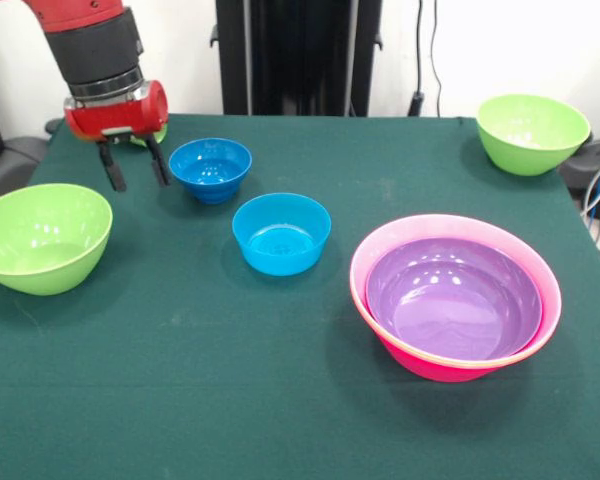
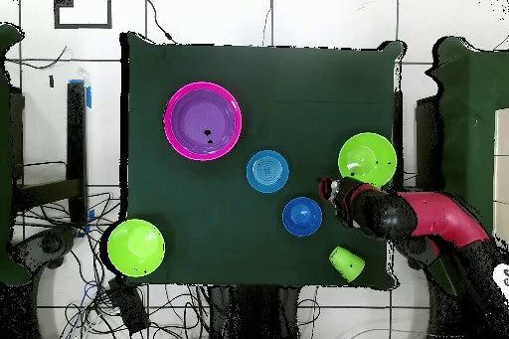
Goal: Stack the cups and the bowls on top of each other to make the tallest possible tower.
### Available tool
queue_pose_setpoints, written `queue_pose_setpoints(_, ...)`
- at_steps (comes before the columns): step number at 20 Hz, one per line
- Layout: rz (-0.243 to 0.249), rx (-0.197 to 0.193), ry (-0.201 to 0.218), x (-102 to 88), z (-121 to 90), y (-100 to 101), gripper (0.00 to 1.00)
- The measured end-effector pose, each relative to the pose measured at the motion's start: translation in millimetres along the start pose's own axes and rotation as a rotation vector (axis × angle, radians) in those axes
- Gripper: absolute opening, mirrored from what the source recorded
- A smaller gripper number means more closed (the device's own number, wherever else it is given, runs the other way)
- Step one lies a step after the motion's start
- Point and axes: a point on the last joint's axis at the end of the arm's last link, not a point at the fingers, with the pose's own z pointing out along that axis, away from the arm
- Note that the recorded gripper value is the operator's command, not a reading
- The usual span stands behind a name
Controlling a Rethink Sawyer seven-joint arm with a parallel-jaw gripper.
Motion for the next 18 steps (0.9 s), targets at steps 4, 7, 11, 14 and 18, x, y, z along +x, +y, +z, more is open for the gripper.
queue_pose_setpoints(4,-0.011,-0.008,-0.015,-8.9,2,2,1.00)
queue_pose_setpoints(7,-0.049,-0.011,-0.032,-22.8,1,2,1.00)
queue_pose_setpoints(11,-0.089,-0.003,-0.034,-33.2,0,0,1.00)
queue_pose_setpoints(14,-0.124,0.010,-0.028,-42.3,-3,-6,1.00)
queue_pose_setpoints(18,-0.137,0.024,-0.024,-50.5,-6,-15,1.00)
